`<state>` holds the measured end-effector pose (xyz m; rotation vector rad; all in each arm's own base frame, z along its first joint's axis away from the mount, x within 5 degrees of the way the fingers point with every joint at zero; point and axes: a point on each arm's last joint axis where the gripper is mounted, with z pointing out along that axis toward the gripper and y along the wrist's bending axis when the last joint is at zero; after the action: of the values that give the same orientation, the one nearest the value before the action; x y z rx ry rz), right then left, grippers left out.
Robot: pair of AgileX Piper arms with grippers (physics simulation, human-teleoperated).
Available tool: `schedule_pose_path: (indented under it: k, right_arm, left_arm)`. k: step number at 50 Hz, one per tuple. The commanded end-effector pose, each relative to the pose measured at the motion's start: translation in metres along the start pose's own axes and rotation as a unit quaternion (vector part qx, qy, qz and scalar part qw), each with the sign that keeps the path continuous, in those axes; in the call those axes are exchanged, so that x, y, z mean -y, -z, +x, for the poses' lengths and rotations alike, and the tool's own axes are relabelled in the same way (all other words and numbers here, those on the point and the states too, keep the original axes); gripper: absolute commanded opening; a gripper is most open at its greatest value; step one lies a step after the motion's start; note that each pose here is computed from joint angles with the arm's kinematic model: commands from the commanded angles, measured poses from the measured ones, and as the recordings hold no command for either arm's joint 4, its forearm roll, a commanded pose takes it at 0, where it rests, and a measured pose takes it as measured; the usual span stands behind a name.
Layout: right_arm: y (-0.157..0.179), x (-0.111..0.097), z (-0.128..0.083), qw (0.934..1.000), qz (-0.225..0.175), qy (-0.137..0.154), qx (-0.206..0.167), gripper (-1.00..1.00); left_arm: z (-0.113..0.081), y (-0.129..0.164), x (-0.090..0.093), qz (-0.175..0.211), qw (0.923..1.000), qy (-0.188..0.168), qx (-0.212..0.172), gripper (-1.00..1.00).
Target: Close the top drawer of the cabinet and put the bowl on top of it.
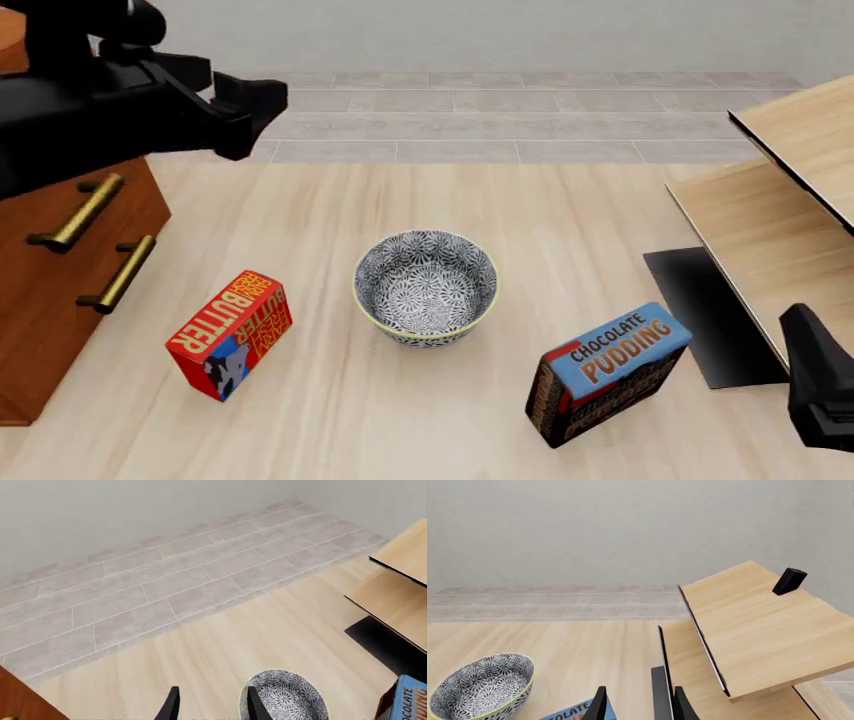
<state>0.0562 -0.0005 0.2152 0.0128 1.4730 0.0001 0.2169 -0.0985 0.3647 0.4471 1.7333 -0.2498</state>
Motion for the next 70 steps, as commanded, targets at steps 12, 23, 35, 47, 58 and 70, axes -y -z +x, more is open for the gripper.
schedule_pose_path:
  k: [12,23,35,47,58,70]
  right_arm:
    - [0.000,0.000,0.000,1.0000,0.001,0.000,0.000,1.00]
    - [0.000,0.000,0.000,1.0000,-0.002,0.000,0.000,1.00]
    - [0.000,0.000,0.000,1.0000,0.001,-0.003,0.001,1.00]
    - [-0.001,0.000,0.000,1.0000,-0.003,-0.003,0.001,1.00]
    - [0.000,-0.001,0.000,1.0000,-0.005,-0.002,0.002,1.00]
    - [0.000,-0.001,0.000,1.0000,-0.005,-0.004,0.004,1.00]
  left_arm:
    - [0.005,-0.033,0.003,0.007,0.9991,0.032,-0.027,1.00]
    - [0.019,-0.060,0.005,0.007,0.9974,0.044,-0.056,1.00]
    - [0.038,-0.085,0.008,0.009,0.9953,0.053,-0.081,1.00]
    - [0.052,-0.094,0.015,0.017,0.9930,0.067,-0.096,1.00]
    - [0.066,-0.100,0.021,0.021,0.9902,0.084,-0.109,1.00]
    - [0.086,-0.108,0.022,0.019,0.9867,0.097,-0.128,1.00]
